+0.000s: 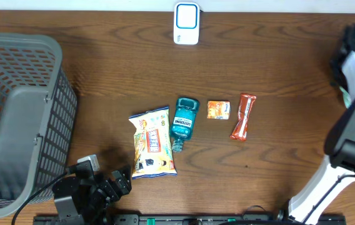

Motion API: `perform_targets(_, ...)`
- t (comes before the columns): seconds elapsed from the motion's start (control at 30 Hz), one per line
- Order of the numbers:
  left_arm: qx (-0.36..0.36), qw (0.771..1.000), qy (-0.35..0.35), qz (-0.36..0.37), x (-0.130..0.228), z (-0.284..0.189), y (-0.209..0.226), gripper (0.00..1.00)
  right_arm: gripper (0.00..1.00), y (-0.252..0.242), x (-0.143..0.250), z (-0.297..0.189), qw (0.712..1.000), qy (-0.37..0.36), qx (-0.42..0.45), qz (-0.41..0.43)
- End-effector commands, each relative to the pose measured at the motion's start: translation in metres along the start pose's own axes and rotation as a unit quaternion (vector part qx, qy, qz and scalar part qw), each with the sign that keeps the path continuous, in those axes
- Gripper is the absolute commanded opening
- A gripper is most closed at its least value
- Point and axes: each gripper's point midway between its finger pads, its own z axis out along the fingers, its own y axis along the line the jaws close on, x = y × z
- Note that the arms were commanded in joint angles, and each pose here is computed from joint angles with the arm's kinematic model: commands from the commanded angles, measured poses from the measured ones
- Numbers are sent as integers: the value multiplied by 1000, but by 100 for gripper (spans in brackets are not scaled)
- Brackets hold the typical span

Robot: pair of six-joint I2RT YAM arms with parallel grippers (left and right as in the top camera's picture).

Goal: Scan the item barcode
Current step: 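Carry the pouch right and drop it off the table edge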

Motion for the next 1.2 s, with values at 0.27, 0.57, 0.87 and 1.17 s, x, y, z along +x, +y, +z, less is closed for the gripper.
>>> perform_targets(0.27,-3,1000,20,-1,10,1,3,98,20,-83,-23,92,997,45,21,-61)
perform_targets(0.57,-3,1000,20,-1,10,1,3,98,47,-102,-82,62,1000,0,1,-28)
perform_targets(0.87,-3,1000,20,-1,10,1,3,99,80,0,-71,-67,938,55,-342,-6)
perform_targets(1.17,-3,1000,20,-1,10,1,3,99,99,42,37,-154,914,188,-352,-74)
